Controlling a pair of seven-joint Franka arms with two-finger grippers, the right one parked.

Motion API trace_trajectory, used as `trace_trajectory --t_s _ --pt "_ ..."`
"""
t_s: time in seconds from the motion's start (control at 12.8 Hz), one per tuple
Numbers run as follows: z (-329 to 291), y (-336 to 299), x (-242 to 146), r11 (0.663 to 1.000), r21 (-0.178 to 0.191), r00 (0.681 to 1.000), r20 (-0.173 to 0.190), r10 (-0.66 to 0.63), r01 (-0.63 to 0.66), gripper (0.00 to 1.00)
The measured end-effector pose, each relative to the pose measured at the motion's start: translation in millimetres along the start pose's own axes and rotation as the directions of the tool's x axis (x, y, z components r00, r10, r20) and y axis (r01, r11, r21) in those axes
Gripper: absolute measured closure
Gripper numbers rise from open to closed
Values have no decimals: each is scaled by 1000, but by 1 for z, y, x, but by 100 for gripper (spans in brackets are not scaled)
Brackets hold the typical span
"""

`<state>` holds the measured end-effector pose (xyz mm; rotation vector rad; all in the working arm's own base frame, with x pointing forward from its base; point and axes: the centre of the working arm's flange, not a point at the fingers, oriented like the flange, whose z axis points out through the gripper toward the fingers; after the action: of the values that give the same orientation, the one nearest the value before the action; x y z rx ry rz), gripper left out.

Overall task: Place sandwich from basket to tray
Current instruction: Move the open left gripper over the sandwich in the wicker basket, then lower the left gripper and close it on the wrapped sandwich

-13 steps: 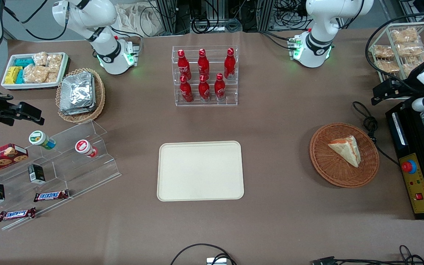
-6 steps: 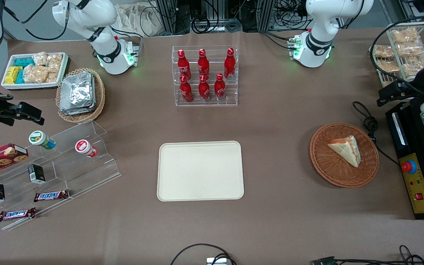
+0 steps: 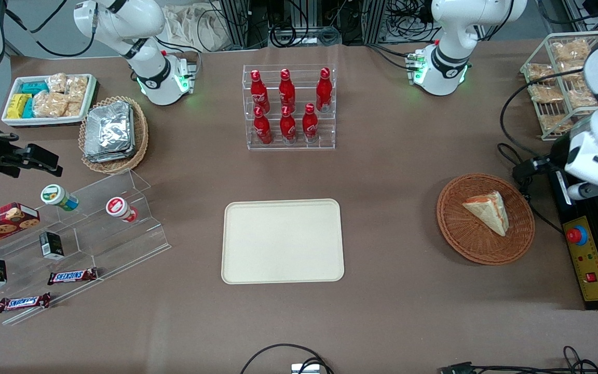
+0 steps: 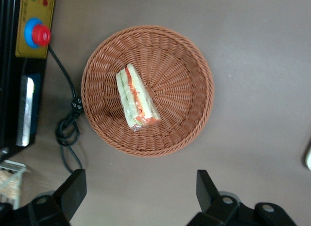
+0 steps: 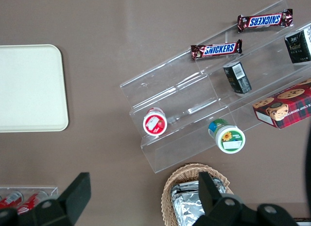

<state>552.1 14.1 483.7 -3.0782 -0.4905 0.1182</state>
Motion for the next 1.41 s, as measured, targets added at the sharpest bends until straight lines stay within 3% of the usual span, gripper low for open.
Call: trace_trajectory --t_s 0.39,0.7,1.02,1.41 --pt "88 -22 -4 983 -37 981 -71 -180 178 0" --pt "145 -23 -14 945 -83 938 -120 -326 317 0" --pt "197 -19 -7 907 -104 898 -134 -419 408 0" --pt "241 -16 -5 887 -114 876 -145 -459 446 0"
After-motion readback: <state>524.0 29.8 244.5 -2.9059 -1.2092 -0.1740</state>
